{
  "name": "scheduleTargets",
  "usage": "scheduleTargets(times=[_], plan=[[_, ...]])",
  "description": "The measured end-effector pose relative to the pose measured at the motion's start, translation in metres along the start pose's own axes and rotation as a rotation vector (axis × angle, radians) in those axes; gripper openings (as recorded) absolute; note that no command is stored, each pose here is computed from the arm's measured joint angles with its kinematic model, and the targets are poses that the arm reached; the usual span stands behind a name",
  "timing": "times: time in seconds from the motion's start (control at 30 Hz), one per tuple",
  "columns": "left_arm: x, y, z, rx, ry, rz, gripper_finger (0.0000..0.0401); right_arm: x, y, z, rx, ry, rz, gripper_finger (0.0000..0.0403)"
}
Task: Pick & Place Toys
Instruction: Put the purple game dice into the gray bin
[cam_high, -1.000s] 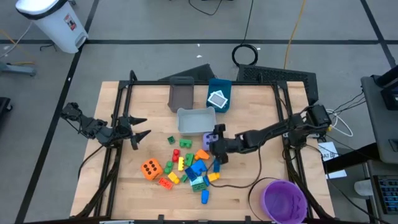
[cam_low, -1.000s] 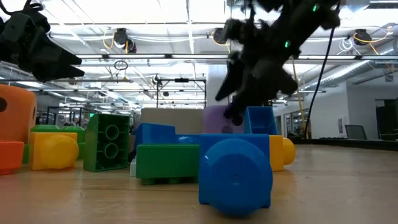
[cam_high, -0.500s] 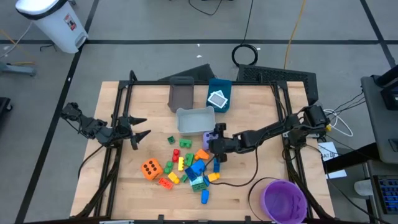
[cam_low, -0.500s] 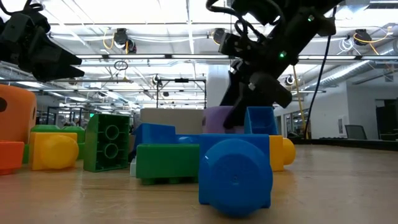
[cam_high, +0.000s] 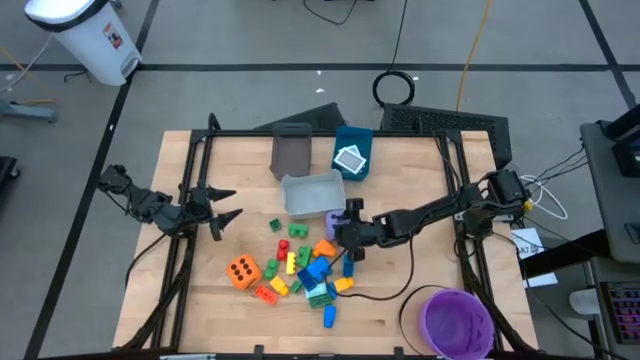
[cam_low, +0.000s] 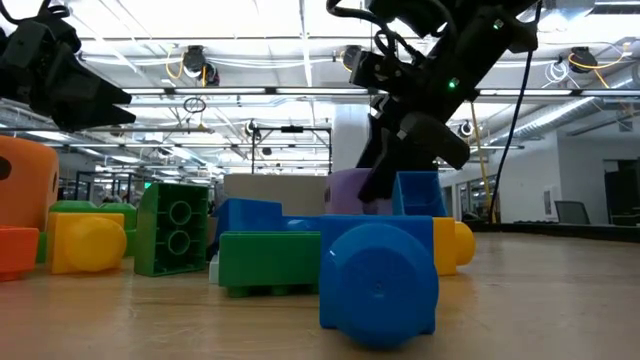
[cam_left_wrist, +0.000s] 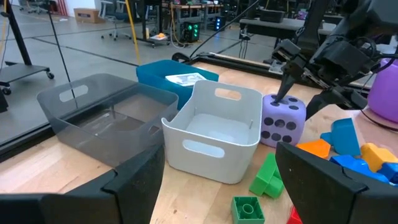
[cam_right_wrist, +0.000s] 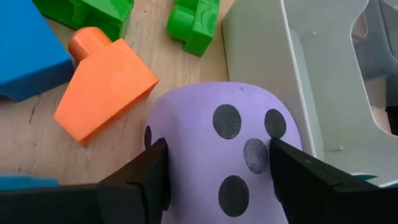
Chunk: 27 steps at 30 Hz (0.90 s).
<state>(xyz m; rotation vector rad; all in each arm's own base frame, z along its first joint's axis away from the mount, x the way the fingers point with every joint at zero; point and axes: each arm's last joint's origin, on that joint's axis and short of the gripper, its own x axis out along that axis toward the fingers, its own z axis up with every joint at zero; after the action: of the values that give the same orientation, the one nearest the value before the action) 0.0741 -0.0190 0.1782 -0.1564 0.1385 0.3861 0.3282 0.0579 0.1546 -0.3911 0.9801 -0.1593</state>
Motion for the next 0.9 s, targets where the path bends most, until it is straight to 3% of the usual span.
scheduleTargets(times=[0.43,0.63,0.77,0.9], plan=[[0.0,0.0,0.0,0.0,0.0,0.0,0.031,-0.062,-0.001,0.02,0.016,-0.241,0.059,0.0195],[0.0,0.0,0.0,0.0,0.0,0.0,0.031,-0.075,-0.005,0.033,0.03,-0.417,0.029,0.0137],[0.0,0.0,0.0,0.0,0.0,0.0,0.031,-0.073,-0.004,0.032,0.019,-0.406,0.027,0.0097],[0.0,0.0,0.0,0.0,0.0,0.0,0.031,-0.072,-0.004,0.029,0.023,-0.372,0.023,0.0084]])
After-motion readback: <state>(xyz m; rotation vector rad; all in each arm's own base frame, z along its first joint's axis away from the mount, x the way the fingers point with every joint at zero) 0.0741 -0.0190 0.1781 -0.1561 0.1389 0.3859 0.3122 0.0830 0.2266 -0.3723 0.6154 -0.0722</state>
